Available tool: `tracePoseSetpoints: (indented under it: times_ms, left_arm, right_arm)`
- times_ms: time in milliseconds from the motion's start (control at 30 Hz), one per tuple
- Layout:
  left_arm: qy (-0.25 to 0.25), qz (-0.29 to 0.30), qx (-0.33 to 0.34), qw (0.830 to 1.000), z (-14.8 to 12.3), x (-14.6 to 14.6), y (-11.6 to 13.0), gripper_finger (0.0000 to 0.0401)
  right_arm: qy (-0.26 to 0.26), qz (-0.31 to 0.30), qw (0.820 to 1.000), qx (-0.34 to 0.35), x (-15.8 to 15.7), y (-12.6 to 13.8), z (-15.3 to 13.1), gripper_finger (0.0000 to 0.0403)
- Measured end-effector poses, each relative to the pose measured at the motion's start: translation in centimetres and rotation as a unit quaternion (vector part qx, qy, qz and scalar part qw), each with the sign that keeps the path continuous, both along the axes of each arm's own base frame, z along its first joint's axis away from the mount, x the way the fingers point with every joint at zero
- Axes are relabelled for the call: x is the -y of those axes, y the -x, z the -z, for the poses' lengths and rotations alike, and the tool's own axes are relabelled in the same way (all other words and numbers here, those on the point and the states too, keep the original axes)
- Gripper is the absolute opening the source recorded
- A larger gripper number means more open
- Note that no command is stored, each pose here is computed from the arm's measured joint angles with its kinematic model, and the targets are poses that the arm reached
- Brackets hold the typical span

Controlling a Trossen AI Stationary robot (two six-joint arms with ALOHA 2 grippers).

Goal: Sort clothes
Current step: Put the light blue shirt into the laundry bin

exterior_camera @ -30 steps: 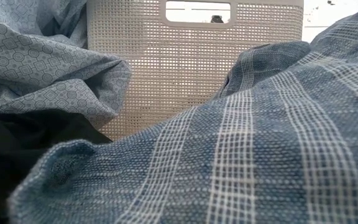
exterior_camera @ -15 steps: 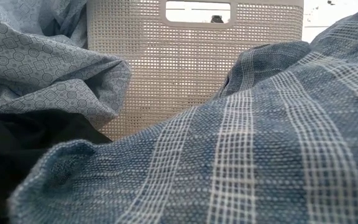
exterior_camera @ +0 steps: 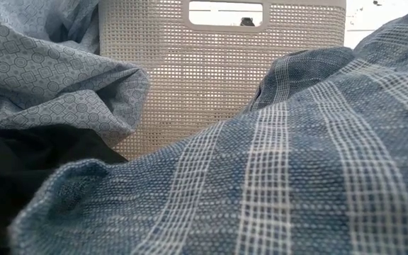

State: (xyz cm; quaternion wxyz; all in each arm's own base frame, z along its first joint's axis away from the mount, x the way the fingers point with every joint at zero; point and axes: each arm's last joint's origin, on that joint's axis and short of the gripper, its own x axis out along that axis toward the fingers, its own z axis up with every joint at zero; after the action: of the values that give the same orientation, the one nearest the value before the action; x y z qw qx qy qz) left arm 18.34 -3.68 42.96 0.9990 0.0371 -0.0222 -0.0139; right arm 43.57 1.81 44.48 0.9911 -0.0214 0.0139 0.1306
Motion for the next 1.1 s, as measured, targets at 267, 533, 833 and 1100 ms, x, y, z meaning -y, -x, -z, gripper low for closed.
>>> tracePoseSetpoints:
  times_ms: [267, 533, 833, 1100]
  left_arm:
    - [-0.002, -0.036, 0.040, 0.999, -1.3, -1.1, 3.8, 0.0179]
    - [0.000, -0.036, 0.044, 0.998, -1.6, -1.9, 7.1, 0.0180]
    - [0.002, -0.033, 0.005, 0.999, -0.8, -1.7, 6.5, 0.0180]
    - [0.026, 0.036, -0.054, 0.998, 0.7, -0.7, 4.1, 0.0180]
  right_arm:
    - [0.003, 0.002, 1.000, 0.025, 0.1, 0.7, -1.1, 0.0002]
    - [0.030, -0.008, 0.994, 0.100, -0.4, 4.4, -5.3, 0.0001]
    - [0.037, -0.015, 0.979, 0.198, -1.1, 9.0, -9.7, 0.0000]
    - [0.035, -0.025, 0.974, 0.224, -1.8, 11.5, -11.4, 0.0000]
